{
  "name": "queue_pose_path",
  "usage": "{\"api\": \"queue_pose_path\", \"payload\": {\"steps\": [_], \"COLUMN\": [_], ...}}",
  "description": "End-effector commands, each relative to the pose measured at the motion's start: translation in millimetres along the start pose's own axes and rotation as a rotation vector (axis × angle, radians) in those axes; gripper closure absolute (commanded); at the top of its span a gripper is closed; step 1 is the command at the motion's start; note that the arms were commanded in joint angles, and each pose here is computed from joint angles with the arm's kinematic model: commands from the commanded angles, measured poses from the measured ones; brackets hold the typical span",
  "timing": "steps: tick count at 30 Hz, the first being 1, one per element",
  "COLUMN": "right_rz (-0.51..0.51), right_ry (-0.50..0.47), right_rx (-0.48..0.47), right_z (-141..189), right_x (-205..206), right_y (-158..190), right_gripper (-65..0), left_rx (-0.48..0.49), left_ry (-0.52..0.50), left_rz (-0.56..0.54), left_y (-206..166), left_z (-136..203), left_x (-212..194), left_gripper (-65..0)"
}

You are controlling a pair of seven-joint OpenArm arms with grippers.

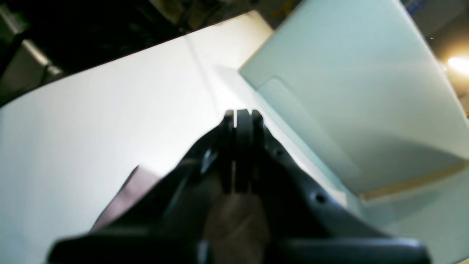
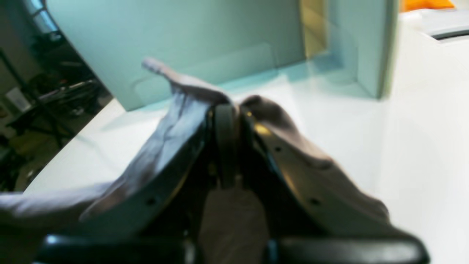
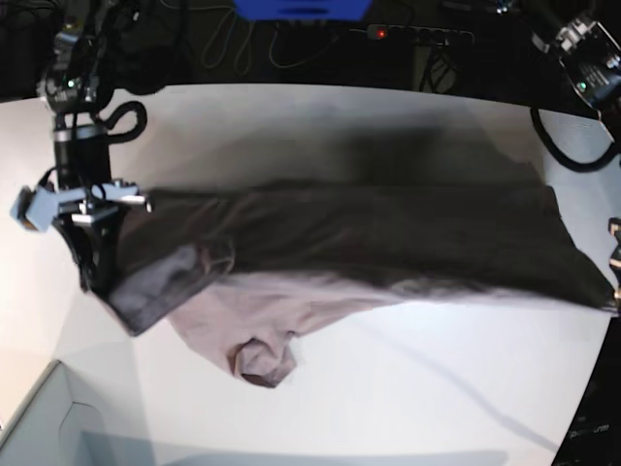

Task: Layout the t-shirt on the table in an organized manner, then fold the t-shirt properly
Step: 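Swing the lifted shirt up and lay it down flat with both grippers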

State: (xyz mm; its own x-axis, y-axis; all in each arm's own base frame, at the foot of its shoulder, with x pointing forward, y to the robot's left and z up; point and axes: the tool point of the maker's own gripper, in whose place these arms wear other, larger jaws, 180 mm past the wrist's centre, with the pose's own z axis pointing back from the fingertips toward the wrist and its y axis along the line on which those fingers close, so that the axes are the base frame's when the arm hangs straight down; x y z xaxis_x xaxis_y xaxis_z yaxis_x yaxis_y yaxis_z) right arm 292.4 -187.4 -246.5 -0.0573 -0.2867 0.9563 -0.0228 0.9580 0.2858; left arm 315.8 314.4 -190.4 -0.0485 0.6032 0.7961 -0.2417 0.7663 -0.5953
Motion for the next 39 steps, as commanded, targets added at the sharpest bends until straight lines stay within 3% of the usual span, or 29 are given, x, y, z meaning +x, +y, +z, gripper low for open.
{"api": "queue_pose_path", "payload": {"steps": [1, 8, 15, 26, 33, 39], "right_rz": [0.009, 0.072, 0.131, 0.163, 0.173, 0.187], "right_ry": [-0.085, -0.228, -0.449, -0.732, -0.843, -0.868], "right_rx": [0.025, 0.107, 0.168, 0.247, 0.262, 0.278], "right_z": [-11, -69, -91, -72, -69, -70], "right_x": [26, 94, 178, 271, 312, 333], "right_y": [3, 19, 38, 79, 90, 99], "right_gripper": [0.0, 0.0, 0.0, 0.0, 0.0, 0.0], "left_rx": [-0.046, -0.212, -0.362, -0.466, -0.486, -0.489], "left_ry": [-0.054, -0.171, -0.344, -0.529, -0.548, -0.553], "left_rz": [-0.027, -0.174, -0.262, -0.294, -0.305, -0.274], "left_y": [-20, -114, -196, -234, -236, -231], "left_z": [-7, -46, -47, -14, -8, -6], "left_x": [18, 60, 124, 192, 202, 205], "left_gripper": [0.0, 0.0, 0.0, 0.0, 0.0, 0.0]}}
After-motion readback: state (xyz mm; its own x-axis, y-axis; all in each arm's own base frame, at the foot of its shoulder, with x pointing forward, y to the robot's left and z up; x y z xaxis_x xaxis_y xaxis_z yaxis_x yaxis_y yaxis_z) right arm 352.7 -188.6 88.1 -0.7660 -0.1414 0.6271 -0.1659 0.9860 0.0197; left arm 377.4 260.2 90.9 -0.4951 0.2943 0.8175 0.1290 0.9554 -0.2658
